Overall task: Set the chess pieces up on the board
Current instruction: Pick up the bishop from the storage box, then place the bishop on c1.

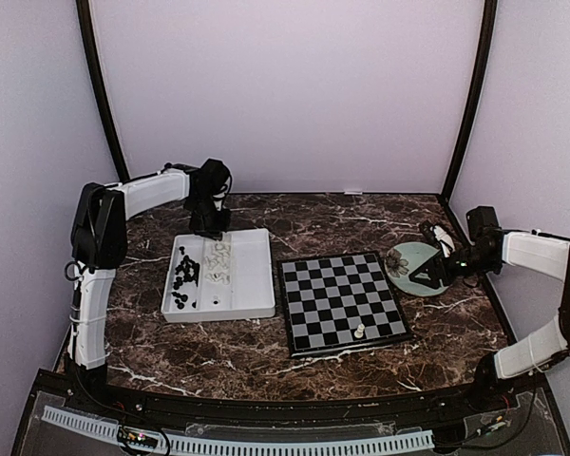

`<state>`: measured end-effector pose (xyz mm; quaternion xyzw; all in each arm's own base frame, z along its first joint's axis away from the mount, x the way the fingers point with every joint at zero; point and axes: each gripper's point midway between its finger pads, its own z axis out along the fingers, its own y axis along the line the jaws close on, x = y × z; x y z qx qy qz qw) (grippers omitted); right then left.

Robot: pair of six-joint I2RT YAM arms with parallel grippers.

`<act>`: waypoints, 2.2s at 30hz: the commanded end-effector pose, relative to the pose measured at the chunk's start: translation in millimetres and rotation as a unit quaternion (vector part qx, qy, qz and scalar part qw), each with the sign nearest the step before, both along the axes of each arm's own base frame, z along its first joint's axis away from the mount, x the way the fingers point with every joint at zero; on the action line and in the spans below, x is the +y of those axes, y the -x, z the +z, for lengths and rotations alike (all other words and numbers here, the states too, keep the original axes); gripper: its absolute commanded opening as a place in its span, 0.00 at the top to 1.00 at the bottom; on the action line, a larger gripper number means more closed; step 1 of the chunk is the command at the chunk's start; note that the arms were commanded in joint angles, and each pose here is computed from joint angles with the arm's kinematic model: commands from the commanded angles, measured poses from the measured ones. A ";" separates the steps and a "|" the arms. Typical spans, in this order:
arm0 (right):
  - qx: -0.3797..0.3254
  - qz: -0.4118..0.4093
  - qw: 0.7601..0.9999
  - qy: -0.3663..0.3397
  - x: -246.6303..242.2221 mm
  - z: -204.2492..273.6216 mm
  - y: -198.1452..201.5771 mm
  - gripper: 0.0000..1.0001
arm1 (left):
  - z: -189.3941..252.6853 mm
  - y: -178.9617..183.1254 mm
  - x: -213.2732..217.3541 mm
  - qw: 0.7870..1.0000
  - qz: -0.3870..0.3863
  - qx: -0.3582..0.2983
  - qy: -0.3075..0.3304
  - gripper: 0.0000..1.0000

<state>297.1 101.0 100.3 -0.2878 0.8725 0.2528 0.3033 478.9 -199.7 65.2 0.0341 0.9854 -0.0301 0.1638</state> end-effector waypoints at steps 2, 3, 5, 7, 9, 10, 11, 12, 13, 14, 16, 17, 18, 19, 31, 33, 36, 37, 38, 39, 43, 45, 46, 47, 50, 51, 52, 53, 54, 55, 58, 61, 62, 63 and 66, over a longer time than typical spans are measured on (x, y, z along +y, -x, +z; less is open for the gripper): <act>-0.008 0.002 1.000 0.001 -0.5 3.5 -1.2 0.38 | 55.0 16.3 -0.1 1.000 -0.018 -0.023 -0.012 0.95; -0.008 0.002 1.000 0.001 -0.4 3.1 -0.9 0.38 | 67.7 22.0 -5.4 0.999 -0.026 -0.031 -0.008 0.95; -0.009 0.002 1.000 0.000 -0.3 3.5 -1.6 0.38 | 82.6 33.5 -17.3 0.998 -0.043 -0.037 0.000 0.95; -0.008 0.003 1.000 -0.001 0.1 3.5 -1.7 0.38 | 96.6 47.6 -39.5 0.996 -0.074 -0.045 0.014 0.95; -0.007 0.003 1.000 -0.002 0.3 3.6 -1.8 0.38 | 106.1 65.6 -71.5 0.991 -0.119 -0.052 0.032 0.95; -0.007 0.003 1.000 -0.003 0.6 3.7 -1.7 0.38 | 110.8 71.1 -83.5 0.988 -0.135 -0.056 0.040 0.95; -0.007 0.003 1.000 -0.003 0.6 3.9 -2.0 0.38 | 113.5 87.7 -108.4 0.983 -0.166 -0.052 0.058 0.95; -0.007 0.003 1.000 -0.004 0.8 4.0 -1.9 0.38 | 117.1 104.8 -135.7 0.975 -0.201 -0.050 0.080 0.95; -0.008 0.003 1.000 -0.004 0.8 4.2 -2.1 0.38 | 117.8 113.6 -148.4 0.970 -0.219 -0.048 0.090 0.95; -0.008 0.003 1.000 -0.005 0.9 4.8 -2.4 0.38 | 120.0 131.7 -172.4 0.961 -0.253 -0.048 0.105 0.94; -0.008 0.004 1.000 -0.005 1.2 5.6 -2.1 0.38 | 120.6 158.6 -201.5 0.945 -0.301 -0.047 0.118 0.94; -0.009 0.004 1.000 -0.005 1.2 6.1 -1.9 0.38 | 120.3 166.8 -210.2 0.939 -0.320 -0.049 0.120 0.94; -0.012 0.004 1.000 -0.005 1.1 7.0 -1.8 0.38 | 117.3 186.1 -225.4 0.928 -0.349 -0.042 0.124 0.94; -0.014 0.003 1.000 -0.004 0.8 7.8 -1.8 0.38 | 113.5 196.4 -231.6 0.922 -0.366 -0.037 0.124 0.95; -0.023 0.005 1.000 -0.003 1.1 12.3 -1.4 0.38 | 63.5 293.7 -285.5 0.853 -0.510 -0.003 0.113 0.94; -0.024 0.005 1.000 -0.003 1.2 12.4 -1.4 0.38 | 53.1 294.7 -288.0 0.854 -0.511 0.001 0.102 0.94; -0.021 0.006 1.000 -0.003 1.1 11.3 -0.6 0.38 | 41.3 292.4 -289.9 0.859 -0.503 0.007 0.093 0.94; -0.022 0.005 1.000 -0.003 1.0 11.5 -0.7 0.38 | 36.7 290.7 -290.2 0.862 -0.498 0.008 0.089 0.94; -0.021 0.005 1.000 -0.003 1.0 11.2 -0.6 0.38 | 34.9 289.8 -290.7 0.864 -0.496 0.008 0.088 0.94; -0.022 0.005 1.000 -0.002 0.7 11.2 -0.9 0.38 | 31.2 288.6 -291.2 0.866 -0.493 0.009 0.086 0.94; -0.021 0.005 1.000 0.000 0.2 10.2 -0.9 0.38 | 22.1 287.8 -292.3 0.865 -0.496 0.015 0.079 0.94; -0.021 0.005 1.000 0.001 0.0 9.7 -1.0 0.38 | 17.8 286.9 -291.8 0.864 -0.497 0.017 0.072 0.94; -0.021 0.005 1.000 0.001 0.1 9.7 -0.9 0.38 | 17.5 286.4 -292.2 0.864 -0.498 0.017 0.071 0.94; -0.021 0.005 1.000 0.001 0.0 9.4 -0.8 0.38 | 16.1 285.8 -292.4 0.864 -0.498 0.016 0.069 0.94; -0.021 0.005 1.000 0.002 -0.2 9.0 -0.7 0.38 | 13.2 284.2 -292.7 0.864 -0.500 0.015 0.065 0.94; -0.020 0.005 1.000 0.002 -0.1 8.7 -0.6 0.38 | 12.8 283.7 -292.9 0.864 -0.499 0.015 0.064 0.94; -0.020 0.005 1.000 0.002 -0.2 8.7 -0.5 0.38 | 12.4 283.0 -293.2 0.864 -0.500 0.014 0.062 0.94; -0.020 0.005 1.000 0.002 -0.2 8.6 -0.5 0.38 | 13.0 282.8 -293.8 0.864 -0.500 0.014 0.062 0.94; -0.020 0.005 1.000 0.002 -0.2 8.7 -0.5 0.38 | 11.3 282.9 -293.6 0.864 -0.500 0.015 0.061 0.94; -0.020 0.005 1.000 0.002 -0.2 8.7 -0.6 0.38 | 11.3 282.9 -294.1 0.864 -0.500 0.016 0.061 0.94; -0.020 0.006 1.000 0.002 0.2 8.8 -0.5 0.38 | 8.6 283.6 -293.7 0.865 -0.498 0.020 0.061 0.93; -0.021 0.006 1.000 0.002 0.0 9.3 -0.4 0.38 | 7.2 284.0 -293.2 0.865 -0.497 0.023 0.060 0.91; -0.021 0.006 1.000 0.002 0.0 9.5 -0.2 0.38 | 6.0 284.5 -292.5 0.865 -0.497 0.025 0.059 0.91; -0.020 0.006 1.000 0.002 0.0 9.2 0.0 0.38 | 6.1 284.5 -292.3 0.865 -0.498 0.025 0.058 0.91; -0.021 0.006 1.000 0.002 0.0 9.7 0.0 0.38 | 5.1 286.0 -292.0 0.864 -0.498 0.029 0.060 0.90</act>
